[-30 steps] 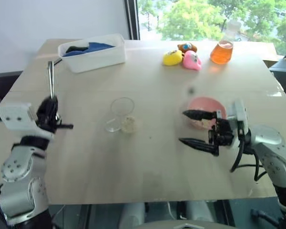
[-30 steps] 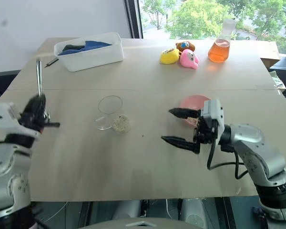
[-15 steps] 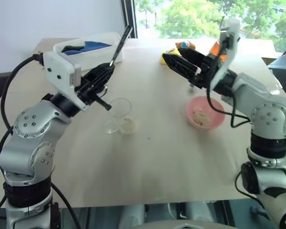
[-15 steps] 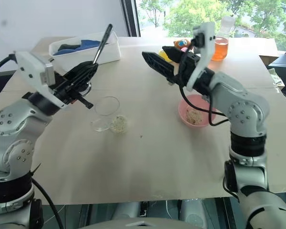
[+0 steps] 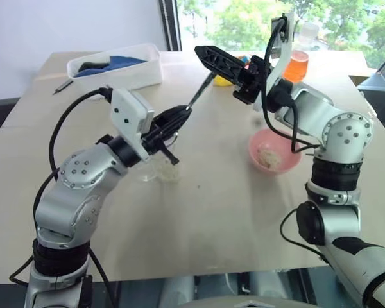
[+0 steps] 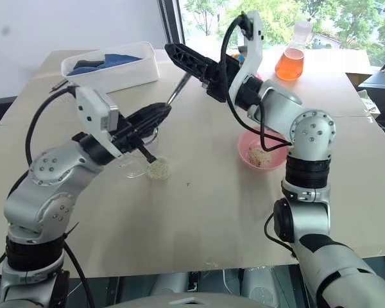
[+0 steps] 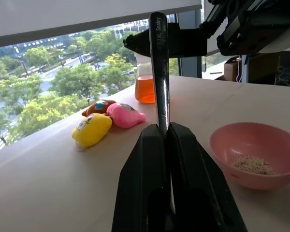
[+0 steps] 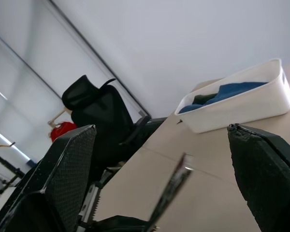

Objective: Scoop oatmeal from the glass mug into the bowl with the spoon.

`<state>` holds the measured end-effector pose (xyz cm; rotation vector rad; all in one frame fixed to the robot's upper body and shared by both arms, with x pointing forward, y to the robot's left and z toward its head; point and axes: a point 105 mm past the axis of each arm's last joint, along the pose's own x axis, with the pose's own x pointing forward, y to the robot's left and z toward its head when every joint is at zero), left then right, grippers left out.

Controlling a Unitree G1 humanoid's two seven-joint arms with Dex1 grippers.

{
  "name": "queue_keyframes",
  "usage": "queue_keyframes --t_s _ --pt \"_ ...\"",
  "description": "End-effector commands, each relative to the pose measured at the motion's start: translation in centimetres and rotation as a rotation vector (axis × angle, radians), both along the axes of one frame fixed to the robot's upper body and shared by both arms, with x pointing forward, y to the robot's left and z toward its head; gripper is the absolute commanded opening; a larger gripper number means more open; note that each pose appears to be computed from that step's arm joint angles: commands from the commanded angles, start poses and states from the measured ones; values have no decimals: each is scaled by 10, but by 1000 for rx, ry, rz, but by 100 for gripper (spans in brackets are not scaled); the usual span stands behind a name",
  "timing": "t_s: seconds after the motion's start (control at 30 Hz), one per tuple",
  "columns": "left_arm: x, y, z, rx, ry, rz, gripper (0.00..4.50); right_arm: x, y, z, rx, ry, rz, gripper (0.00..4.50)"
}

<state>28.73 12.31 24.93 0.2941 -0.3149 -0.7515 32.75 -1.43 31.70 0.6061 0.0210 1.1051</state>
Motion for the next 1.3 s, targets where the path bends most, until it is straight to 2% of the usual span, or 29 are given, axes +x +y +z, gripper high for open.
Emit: queue_keyframes --t_s 0.03,0.17,0.23,0.27,0.33,0.43,0.5,0.53,0.73,0.87,0.9,0.93,1.03,1.17,1.3 --pt "-6 -4 12 -8 -78 -13 4 -13 2 12 -1 -50 44 440" --pt "-4 -7 12 -22 -84 -19 4 -15 5 7 -30 -49 59 440" --pt "-3 -7 12 -24 -89 -18 0 -16 5 5 -42 -51 64 387" --pt "-3 -7 12 -24 -90 -18 0 -16 5 5 -45 -53 64 356" --pt "-3 -8 12 -23 -92 -21 0 -15 5 5 -45 -55 61 251" --pt "-4 -9 12 -20 -92 -29 0 -14 5 8 -35 -61 54 128" --pt "-4 -10 11 -16 -87 -34 0 -14 5 9 -33 -64 55 25" --pt "-5 -10 10 -11 -86 -35 0 -14 5 9 -33 -65 57 5" --pt "-3 -6 12 0 -102 -6 0 -15 7 8 -38 -63 71 5" --pt "-5 1 20 -20 -139 31 125 -16 9 7 -37 -60 83 0" --pt "-6 4 22 -25 -149 49 175 -16 9 7 -35 -57 86 0" --pt "-9 7 26 -60 -160 72 198 -16 9 6 -27 -43 94 0" --pt "-16 14 31 -135 -170 119 205 -15 9 4 1 -14 107 0" --pt "-23 32 33 -164 -223 288 205 -10 4 14 76 20 99 0" --pt "-26 49 20 -142 -241 437 205 1 -6 29 137 40 69 0"
